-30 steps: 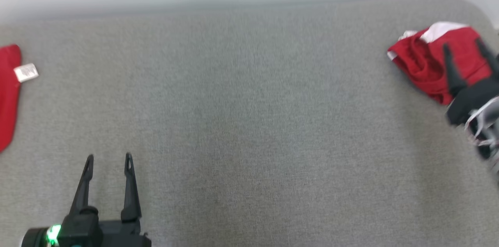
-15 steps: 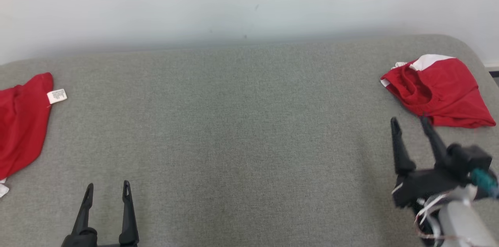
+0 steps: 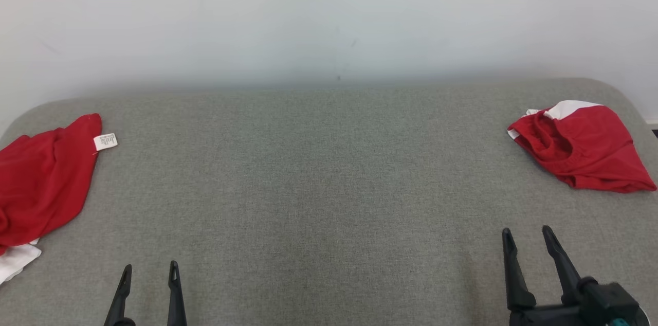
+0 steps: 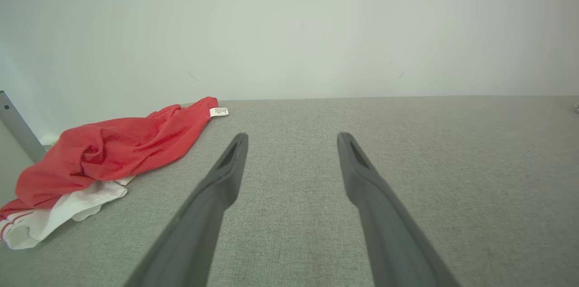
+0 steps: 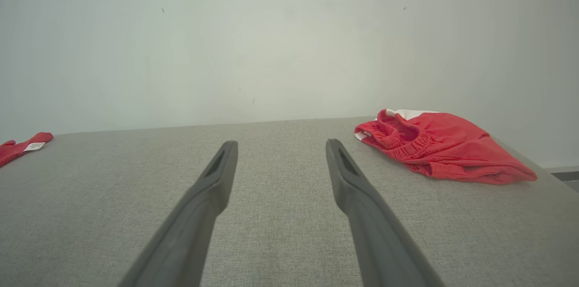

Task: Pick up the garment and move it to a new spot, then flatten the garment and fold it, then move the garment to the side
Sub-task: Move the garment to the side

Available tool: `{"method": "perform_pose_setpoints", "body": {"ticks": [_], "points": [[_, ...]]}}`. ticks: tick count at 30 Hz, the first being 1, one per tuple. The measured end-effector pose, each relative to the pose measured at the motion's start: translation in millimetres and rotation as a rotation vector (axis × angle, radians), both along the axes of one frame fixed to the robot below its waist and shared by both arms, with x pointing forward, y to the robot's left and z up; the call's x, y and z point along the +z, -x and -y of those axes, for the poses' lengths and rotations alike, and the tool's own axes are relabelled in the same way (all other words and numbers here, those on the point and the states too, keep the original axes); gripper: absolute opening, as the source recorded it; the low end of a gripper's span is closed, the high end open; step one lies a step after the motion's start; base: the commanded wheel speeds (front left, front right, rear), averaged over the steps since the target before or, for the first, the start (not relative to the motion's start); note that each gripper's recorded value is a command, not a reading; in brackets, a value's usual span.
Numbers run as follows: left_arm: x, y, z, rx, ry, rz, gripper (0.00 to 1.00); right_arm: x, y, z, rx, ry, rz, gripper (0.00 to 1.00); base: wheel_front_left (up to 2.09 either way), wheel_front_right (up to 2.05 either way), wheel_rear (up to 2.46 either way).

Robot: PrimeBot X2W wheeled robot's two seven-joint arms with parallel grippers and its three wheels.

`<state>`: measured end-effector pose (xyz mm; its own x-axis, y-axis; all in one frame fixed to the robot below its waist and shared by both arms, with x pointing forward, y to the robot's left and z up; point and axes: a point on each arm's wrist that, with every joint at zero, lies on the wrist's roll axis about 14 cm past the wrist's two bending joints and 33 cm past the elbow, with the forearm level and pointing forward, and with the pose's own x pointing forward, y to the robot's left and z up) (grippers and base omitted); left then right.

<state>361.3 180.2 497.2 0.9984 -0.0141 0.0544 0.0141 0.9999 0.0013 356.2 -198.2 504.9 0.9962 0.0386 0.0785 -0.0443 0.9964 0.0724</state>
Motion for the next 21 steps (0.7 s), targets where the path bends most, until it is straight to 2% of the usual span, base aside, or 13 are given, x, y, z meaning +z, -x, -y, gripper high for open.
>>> {"method": "perform_pose_setpoints", "body": {"ticks": [6,21], "points": [[0.3,6.4,-2.6,0.006,0.001,0.001,1.00,-2.5,15.4,-4.6,-0.011,-0.016,-0.003,1.00,0.00,0.00,0.00],[-0.5,13.4,0.6,-0.017,0.001,-0.001,1.00,-4.0,21.2,-12.1,0.000,-0.025,-0.006,1.00,0.00,0.00,0.00]]}}
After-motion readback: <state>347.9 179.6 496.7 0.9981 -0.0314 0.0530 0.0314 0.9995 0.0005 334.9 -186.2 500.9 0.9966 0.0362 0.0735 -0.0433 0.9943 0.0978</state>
